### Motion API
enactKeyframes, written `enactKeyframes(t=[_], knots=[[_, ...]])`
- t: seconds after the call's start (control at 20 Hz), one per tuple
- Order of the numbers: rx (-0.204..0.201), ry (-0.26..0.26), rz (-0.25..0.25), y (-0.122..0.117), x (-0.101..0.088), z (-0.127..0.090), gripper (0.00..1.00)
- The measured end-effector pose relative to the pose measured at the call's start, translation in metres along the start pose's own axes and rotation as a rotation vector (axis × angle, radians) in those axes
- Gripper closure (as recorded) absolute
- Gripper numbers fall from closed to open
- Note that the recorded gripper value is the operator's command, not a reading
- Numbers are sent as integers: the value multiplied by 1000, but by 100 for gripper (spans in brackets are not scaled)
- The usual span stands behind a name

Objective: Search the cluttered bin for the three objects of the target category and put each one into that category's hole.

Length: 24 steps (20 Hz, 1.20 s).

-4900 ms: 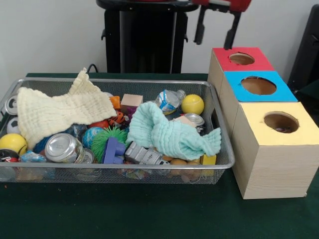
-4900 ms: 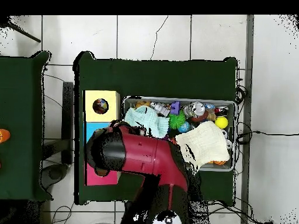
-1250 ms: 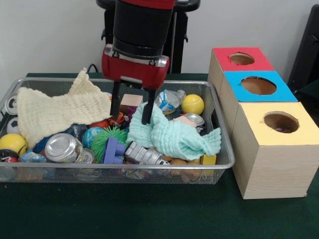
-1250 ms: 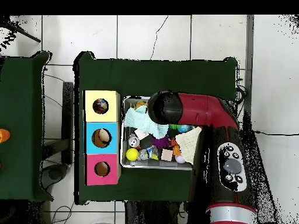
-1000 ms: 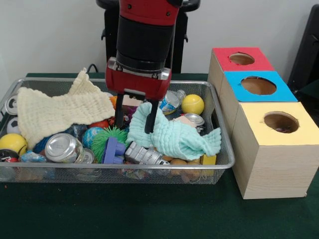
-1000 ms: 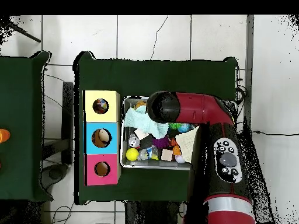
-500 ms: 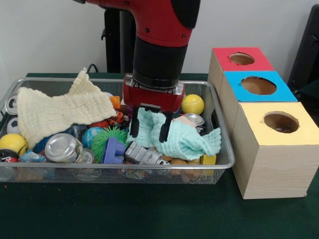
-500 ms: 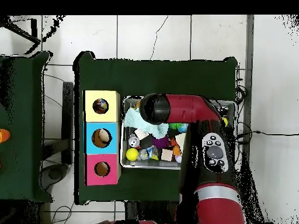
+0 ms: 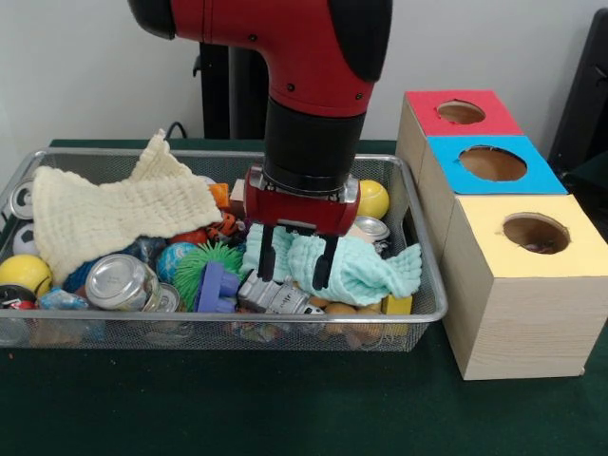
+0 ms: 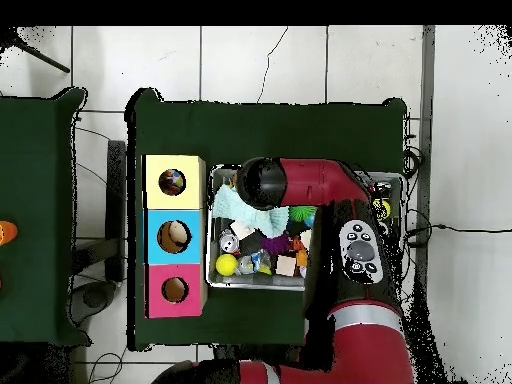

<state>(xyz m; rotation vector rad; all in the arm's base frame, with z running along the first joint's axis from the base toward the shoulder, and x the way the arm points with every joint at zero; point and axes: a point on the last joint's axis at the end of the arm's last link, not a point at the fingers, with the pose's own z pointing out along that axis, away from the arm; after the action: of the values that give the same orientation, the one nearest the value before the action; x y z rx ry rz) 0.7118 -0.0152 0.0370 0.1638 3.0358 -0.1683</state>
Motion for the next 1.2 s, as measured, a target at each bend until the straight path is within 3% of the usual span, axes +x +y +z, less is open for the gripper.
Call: enactKeyframes(t=[0.65,1.2], knots=[[16,-70,32,-24,-41,-16,0],[22,-68,32,-29,-40,-13,0]])
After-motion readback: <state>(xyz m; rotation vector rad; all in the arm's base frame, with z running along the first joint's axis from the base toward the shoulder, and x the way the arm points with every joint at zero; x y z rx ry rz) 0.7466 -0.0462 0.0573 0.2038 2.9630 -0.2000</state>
